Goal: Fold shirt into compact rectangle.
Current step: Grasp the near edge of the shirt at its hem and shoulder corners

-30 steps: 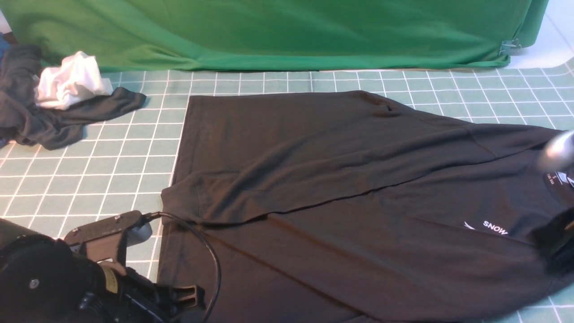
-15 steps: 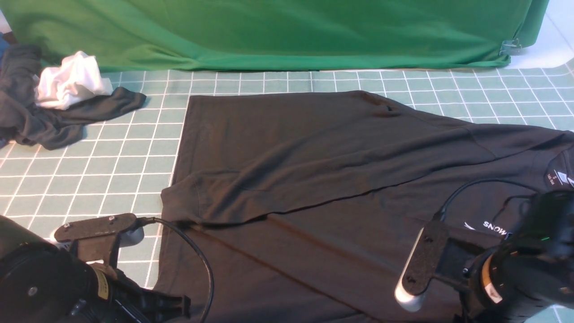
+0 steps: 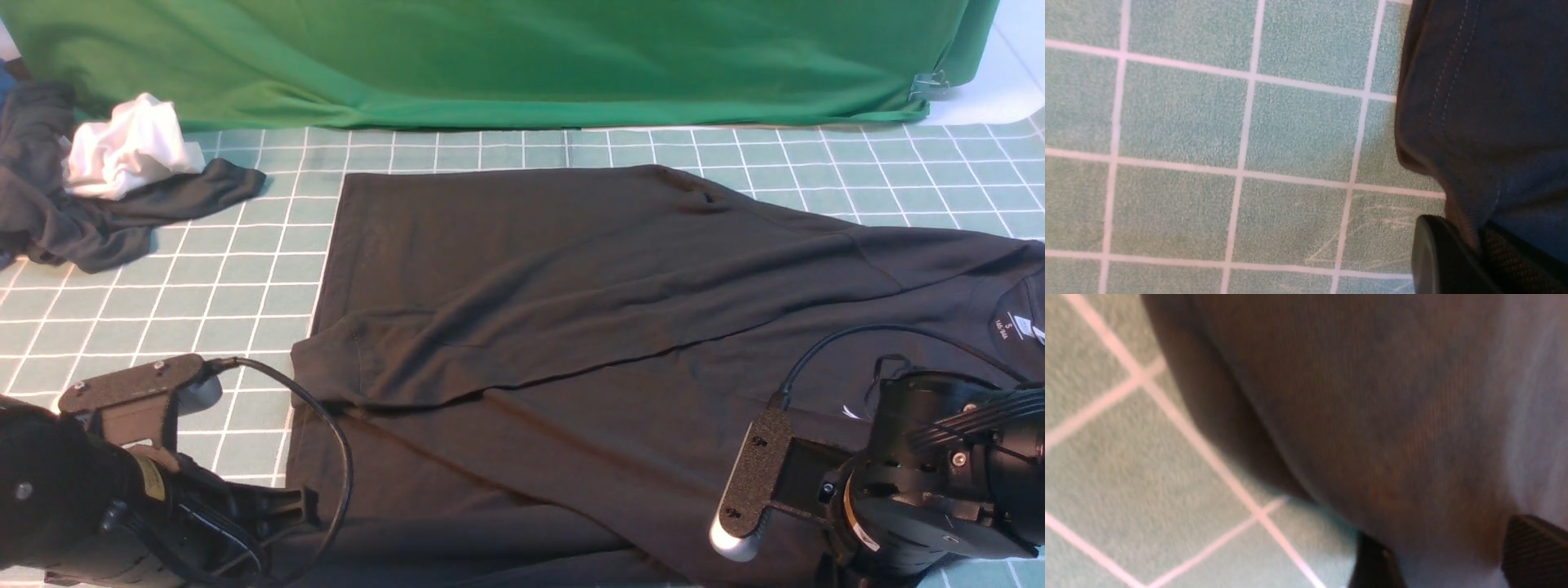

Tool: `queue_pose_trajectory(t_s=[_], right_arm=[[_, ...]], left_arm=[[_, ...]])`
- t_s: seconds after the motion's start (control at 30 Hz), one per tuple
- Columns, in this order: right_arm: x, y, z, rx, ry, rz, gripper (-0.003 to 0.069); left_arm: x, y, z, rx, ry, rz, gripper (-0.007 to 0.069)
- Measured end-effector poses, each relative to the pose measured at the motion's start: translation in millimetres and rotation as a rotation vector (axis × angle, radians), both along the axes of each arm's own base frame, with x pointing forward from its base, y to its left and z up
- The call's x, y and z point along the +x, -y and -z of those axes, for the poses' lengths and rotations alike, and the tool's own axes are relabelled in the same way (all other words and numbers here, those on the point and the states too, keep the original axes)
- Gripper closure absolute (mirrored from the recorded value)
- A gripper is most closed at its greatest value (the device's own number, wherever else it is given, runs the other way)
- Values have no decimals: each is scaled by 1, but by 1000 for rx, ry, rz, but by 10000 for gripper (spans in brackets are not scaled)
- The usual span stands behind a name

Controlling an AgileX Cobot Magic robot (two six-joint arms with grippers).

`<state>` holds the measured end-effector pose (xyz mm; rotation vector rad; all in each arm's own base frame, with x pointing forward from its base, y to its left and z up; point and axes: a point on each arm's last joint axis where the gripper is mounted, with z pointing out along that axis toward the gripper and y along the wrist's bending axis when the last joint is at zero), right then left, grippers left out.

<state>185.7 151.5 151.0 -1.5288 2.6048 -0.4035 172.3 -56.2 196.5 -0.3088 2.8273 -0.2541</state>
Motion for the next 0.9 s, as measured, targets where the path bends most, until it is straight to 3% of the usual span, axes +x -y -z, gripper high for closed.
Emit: queue_pose_trajectory(t_s=[0.17, 0.2, 0.23, 0.3, 0.43, 0.9], right_arm=[[1, -3, 0, 28, 15, -8, 417], [1, -3, 0, 28, 15, -8, 487], [1, -2, 0, 27, 14, -8, 498], [1, -1, 0, 12, 8, -3, 600], [-2, 3, -6, -11, -5, 20, 619], [-49, 21, -23, 105, -159, 217, 620]], left_arm=[[1, 1, -1, -27, 10, 11, 609], [1, 1, -1, -28, 14, 14, 609], [1, 1, -1, -29, 14, 16, 609], [1, 2, -1, -29, 13, 21, 609], [-3, 2, 0, -29, -30, 34, 609], [-19, 3, 3, -27, -197, 131, 609]])
